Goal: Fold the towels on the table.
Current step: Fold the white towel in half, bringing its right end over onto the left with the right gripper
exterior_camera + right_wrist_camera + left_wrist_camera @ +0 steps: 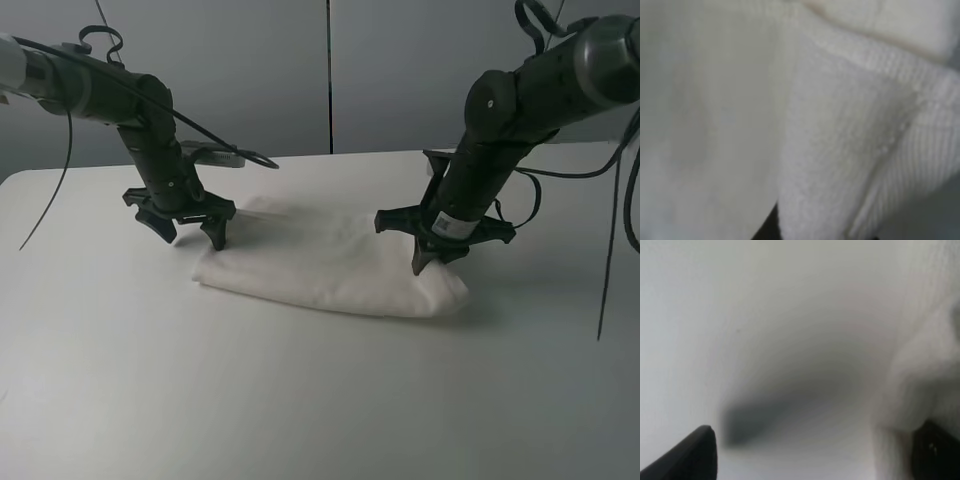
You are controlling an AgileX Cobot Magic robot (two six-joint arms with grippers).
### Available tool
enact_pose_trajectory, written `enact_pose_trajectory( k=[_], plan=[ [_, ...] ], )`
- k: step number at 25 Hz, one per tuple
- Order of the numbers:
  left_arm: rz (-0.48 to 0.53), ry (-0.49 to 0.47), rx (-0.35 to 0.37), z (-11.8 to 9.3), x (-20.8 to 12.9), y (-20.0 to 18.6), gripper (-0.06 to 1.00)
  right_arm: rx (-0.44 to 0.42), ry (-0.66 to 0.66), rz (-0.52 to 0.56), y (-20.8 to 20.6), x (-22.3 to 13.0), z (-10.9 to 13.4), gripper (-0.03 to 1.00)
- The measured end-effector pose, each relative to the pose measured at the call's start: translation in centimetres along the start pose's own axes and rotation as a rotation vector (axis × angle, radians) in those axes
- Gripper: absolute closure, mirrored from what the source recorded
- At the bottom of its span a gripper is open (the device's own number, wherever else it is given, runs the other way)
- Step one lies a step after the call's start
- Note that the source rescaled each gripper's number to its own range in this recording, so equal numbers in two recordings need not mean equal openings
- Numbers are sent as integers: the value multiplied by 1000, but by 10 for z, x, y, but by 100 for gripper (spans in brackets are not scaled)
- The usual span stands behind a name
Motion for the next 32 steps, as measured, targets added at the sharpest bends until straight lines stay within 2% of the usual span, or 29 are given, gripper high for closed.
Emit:
enact_pose_trajectory(
  k=[7,10,14,19,23,32],
  plan=[
    [4,2,1,0,-1,0,-5,215,12,-121,-45,9,36,95],
    [6,2,1,0,-1,0,-5,356,28,-146,-54,12,56,95],
    [8,2,1,0,-1,0,-5,588,53,-194,-71,19,86,95],
    [8,2,1,0,-1,0,-5,771,66,-276,-91,31,105,95],
    [8,2,1,0,-1,0,-5,824,48,-314,-97,33,117,95],
    [8,2,1,0,-1,0,-5,854,-23,-300,-93,38,147,95]
  ],
)
Point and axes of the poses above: a point on each arm's last joint axis where the gripper is mounted, y pointing out along that axis toward the gripper, z along the wrist's bending axis when the last joint is at zero, x = y × z, the point moved 6 cm from there along y, pointing out along that axis toward the gripper, and after that the axes turned 6 degrees about -y, right-handed, at the moved point
